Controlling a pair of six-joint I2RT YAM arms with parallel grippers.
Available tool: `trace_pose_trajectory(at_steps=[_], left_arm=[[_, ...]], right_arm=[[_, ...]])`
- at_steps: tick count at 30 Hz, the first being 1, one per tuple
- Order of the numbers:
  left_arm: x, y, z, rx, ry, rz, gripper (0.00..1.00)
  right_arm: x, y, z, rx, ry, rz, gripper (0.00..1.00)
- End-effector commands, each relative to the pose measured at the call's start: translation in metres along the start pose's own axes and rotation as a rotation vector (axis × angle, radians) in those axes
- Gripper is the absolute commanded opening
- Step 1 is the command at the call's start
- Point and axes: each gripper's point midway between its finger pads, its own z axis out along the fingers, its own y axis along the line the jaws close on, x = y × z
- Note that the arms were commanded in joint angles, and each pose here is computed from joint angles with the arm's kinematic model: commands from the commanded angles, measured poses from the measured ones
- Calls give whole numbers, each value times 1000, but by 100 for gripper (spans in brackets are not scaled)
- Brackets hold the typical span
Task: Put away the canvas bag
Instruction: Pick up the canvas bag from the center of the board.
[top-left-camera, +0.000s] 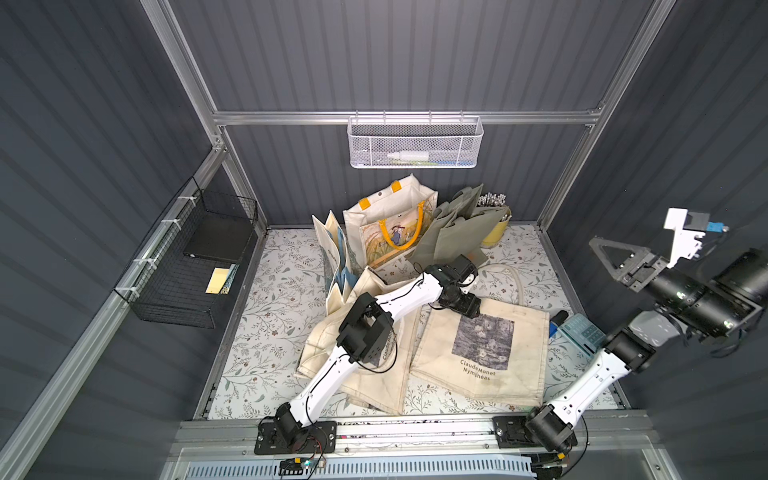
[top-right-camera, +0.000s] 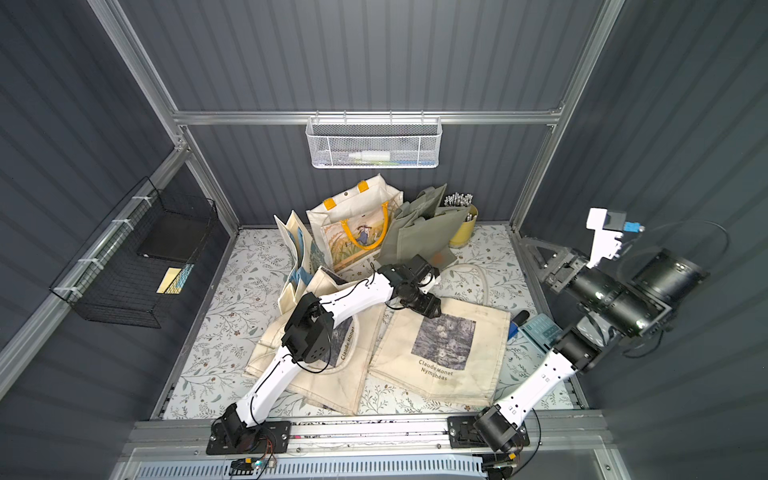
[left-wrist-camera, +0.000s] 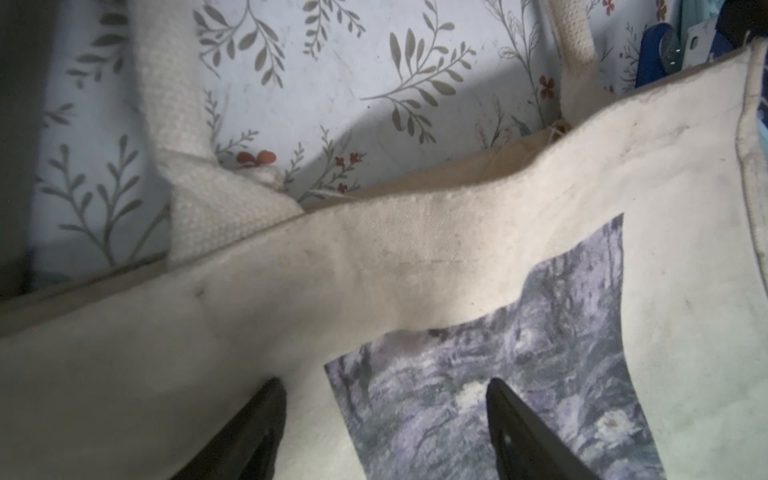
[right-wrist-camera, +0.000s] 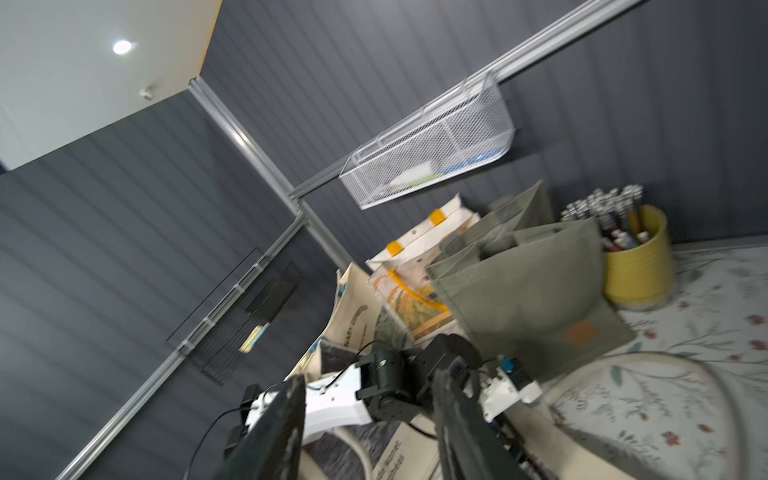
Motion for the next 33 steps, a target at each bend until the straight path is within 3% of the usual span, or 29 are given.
trace_pose_trajectory(at_steps=[1,12,24,27,33], left_arm=[[5,0,-13,-32,27,-2,77],[-6,-12,-24,1,0,56,77],[-1,-20,-48,22,-11,138,78],[-1,-16,-59,-22,-31,195,78],[7,-6,-77,-89,-71,193,78]], right_arm=[[1,-26,-24,330,-53,-109,54],[21,-5,-39,785,-176,-347,60],[63,25,16,935,-112,-526,56],[71,34,30,949,-90,-569,55],[96,49,62,938,-70,-567,55]])
